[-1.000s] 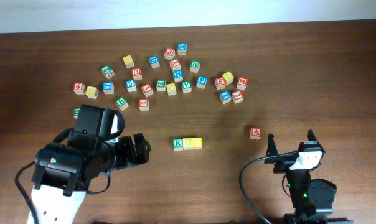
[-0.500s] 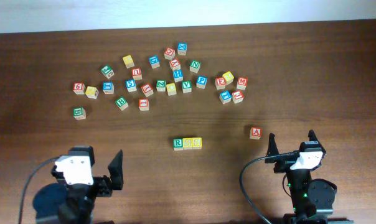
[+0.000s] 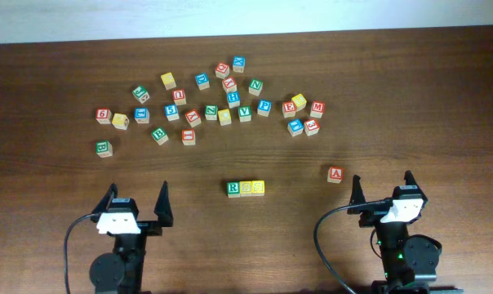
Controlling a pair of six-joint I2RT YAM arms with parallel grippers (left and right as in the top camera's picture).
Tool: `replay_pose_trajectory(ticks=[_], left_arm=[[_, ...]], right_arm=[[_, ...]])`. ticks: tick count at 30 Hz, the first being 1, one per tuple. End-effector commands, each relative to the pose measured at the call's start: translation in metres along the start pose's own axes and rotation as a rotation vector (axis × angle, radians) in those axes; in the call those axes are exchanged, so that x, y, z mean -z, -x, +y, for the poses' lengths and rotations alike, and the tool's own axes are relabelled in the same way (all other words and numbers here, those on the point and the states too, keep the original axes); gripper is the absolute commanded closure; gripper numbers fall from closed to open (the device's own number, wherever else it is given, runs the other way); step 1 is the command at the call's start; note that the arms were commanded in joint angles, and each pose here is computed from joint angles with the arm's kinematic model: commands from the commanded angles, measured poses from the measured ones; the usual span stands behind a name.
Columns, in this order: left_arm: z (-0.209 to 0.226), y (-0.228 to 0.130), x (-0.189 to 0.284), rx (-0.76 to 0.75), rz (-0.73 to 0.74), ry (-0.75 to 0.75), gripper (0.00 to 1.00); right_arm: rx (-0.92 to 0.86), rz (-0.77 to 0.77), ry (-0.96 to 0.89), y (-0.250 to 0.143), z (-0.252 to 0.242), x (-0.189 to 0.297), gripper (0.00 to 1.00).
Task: Spell out RSS
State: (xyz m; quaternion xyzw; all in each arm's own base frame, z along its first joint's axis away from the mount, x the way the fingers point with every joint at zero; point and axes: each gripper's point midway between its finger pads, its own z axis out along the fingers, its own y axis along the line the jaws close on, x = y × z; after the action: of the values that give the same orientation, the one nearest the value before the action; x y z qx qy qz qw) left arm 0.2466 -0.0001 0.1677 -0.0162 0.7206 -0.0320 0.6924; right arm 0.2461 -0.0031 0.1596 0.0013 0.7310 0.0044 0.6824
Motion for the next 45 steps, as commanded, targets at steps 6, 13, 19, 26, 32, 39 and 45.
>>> replay_pose_trajectory(ticks=[6, 13, 19, 26, 32, 39, 45], left_arm=[[0.001, -0.011, 0.0, -0.069, 0.038, 0.013, 0.01], [0.013, -0.011, 0.001, -0.008, 0.036, 0.09, 0.01], [0.01, -0.011, 0.001, -0.061, 0.04, 0.076, 0.01], [0.007, -0.011, 0.001, -0.061, 0.039, 0.056, 0.01], [0.007, -0.011, 0.001, -0.061, 0.039, 0.057, 0.01], [0.007, -0.011, 0.001, -0.061, 0.039, 0.057, 0.01], [0.007, -0.011, 0.001, -0.061, 0.039, 0.057, 0.01]], right_arm=[[-0.012, 0.003, -0.007, -0.002, -0.002, 0.0, 0.02], [-0.012, 0.003, -0.007, -0.002, -0.002, 0.0, 0.02], [-0.012, 0.003, -0.007, -0.002, -0.002, 0.0, 0.02], [-0.012, 0.003, -0.007, -0.002, -0.002, 0.0, 0.02], [-0.012, 0.003, -0.007, -0.002, -0.002, 0.0, 0.02], [-0.012, 0.003, -0.008, -0.002, -0.002, 0.0, 0.02], [-0.011, 0.004, -0.023, -0.003, -0.004, 0.0, 0.02]])
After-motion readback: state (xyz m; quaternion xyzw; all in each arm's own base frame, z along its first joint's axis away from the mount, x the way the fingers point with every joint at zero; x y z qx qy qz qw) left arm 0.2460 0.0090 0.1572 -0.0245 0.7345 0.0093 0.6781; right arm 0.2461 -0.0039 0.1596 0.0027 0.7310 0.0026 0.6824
